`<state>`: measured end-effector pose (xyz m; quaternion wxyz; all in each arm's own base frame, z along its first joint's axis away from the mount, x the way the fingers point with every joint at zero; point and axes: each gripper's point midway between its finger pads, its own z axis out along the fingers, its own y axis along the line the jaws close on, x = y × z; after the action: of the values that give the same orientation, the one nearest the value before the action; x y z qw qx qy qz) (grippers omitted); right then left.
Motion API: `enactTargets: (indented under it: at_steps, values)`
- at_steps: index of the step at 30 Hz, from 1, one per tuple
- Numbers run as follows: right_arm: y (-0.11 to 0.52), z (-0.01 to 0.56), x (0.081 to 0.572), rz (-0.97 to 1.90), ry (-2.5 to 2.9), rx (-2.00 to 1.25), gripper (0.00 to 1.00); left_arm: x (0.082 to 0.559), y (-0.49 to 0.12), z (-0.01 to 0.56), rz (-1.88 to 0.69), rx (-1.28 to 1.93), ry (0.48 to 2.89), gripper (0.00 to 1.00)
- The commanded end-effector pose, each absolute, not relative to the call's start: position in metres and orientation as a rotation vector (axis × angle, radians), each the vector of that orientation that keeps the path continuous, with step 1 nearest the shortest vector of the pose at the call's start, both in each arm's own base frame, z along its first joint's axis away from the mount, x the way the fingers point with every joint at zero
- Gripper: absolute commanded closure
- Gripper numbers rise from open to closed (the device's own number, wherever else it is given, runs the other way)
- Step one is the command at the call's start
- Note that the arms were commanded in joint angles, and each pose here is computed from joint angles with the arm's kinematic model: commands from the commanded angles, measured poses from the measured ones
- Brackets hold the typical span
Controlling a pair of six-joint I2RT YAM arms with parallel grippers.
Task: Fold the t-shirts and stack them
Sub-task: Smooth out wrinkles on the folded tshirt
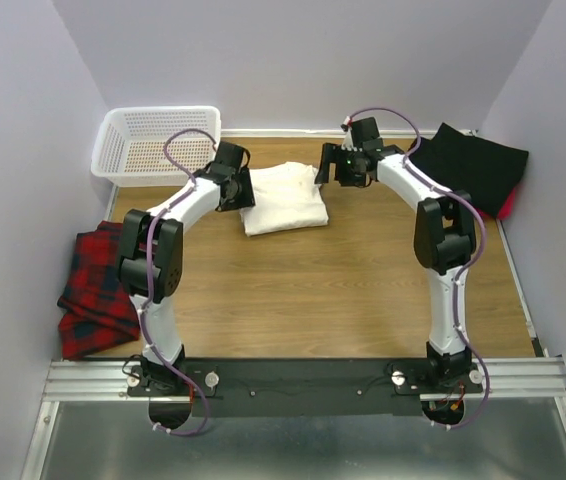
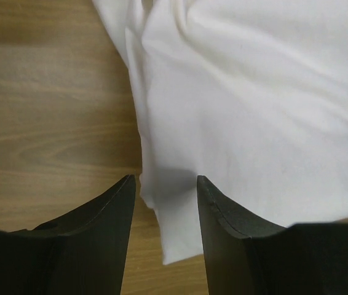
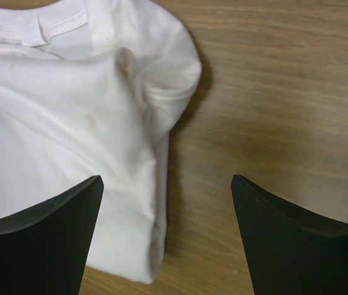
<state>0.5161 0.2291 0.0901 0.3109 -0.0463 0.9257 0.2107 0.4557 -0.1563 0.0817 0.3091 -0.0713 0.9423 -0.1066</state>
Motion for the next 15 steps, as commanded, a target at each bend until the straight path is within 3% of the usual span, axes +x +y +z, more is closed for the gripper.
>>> enactTargets:
  at_steps: [1,5,15]
  values:
    - [0.226,0.079,0.528,0.707,2.451,-0.188,0.06,0.435,-0.178,0.093,-0.380,-0.103,2.477,0.47]
    - [0.231,0.073,0.527,0.755,2.458,-0.203,0.07,0.421,-0.180,0.081,-0.336,-0.111,2.524,0.46]
    - [0.234,0.065,0.535,0.766,2.463,-0.177,0.08,0.372,-0.149,0.031,0.143,-0.019,2.718,0.47]
